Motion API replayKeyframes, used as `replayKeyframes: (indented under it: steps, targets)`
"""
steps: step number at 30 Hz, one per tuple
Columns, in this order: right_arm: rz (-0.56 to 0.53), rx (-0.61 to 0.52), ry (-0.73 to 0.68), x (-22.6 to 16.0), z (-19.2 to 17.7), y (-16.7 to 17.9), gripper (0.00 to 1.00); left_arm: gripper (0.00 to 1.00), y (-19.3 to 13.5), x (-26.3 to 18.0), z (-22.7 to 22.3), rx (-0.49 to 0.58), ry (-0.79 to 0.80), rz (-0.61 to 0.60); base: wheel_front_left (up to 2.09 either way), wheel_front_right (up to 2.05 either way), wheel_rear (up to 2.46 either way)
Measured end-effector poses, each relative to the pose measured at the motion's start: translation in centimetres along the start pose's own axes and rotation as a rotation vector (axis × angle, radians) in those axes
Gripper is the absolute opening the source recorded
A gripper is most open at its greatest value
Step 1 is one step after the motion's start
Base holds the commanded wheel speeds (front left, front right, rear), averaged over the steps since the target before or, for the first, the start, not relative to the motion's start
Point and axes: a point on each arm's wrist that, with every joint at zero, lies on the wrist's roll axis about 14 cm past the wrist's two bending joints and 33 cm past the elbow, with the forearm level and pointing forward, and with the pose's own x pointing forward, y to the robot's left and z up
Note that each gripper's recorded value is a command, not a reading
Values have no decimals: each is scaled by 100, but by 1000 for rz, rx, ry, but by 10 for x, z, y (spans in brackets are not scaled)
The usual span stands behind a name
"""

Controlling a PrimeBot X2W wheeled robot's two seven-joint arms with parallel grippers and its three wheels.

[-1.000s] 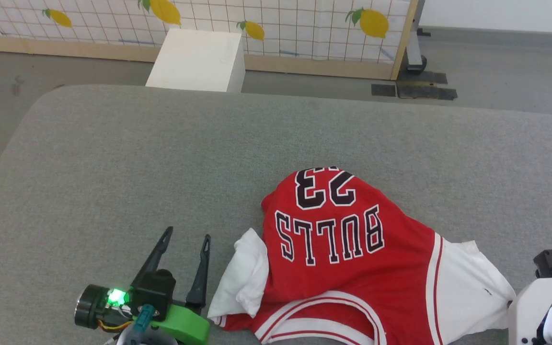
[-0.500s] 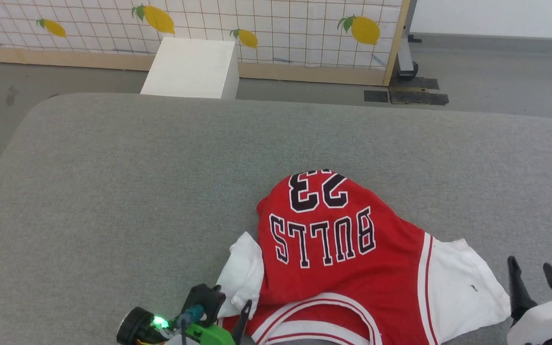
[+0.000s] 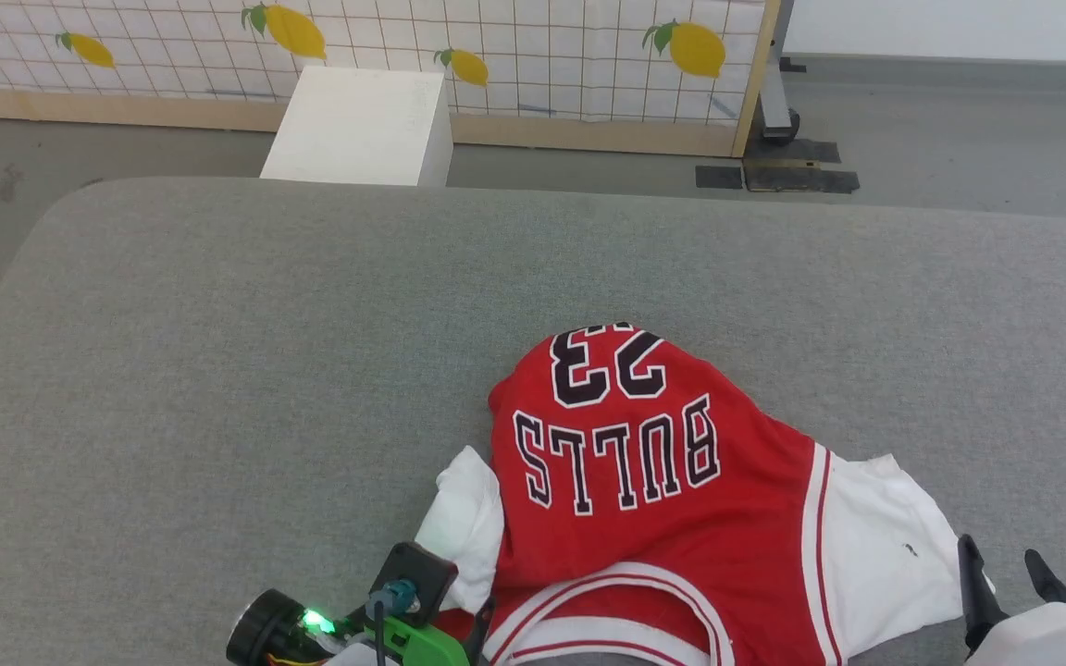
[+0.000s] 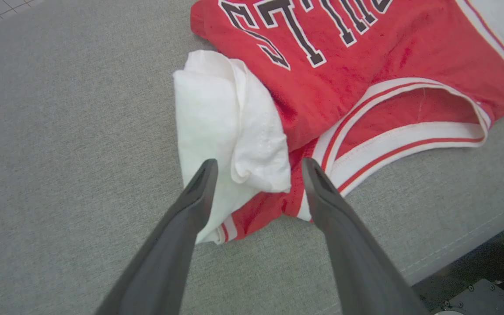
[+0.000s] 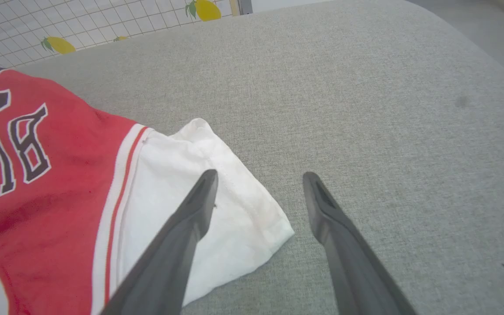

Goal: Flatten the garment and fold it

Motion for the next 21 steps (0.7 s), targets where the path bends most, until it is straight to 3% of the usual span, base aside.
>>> replayKeyframes:
  steps: [17, 18, 19, 20, 21]
  targets:
    - [-2, 1, 28, 5, -11, 2, 100, 100, -3, 18, -16, -44, 64, -29, 0, 0, 0]
    - [-4, 2, 32, 5, -12, 1, 100, 72, -3, 19, -14, -47, 58, -31, 0, 0, 0]
    - [-5, 2, 36, 5, -14, 1, 100, 13, -3, 20, -13, -51, 57, -33, 0, 0, 0]
    - [-7, 2, 40, 5, -15, 0, 100, 0, -3, 21, -13, -53, 56, -35, 0, 0, 0]
    - [-8, 1, 43, 5, -16, 0, 100, 0, -4, 21, -13, -58, 57, -39, 0, 0, 0]
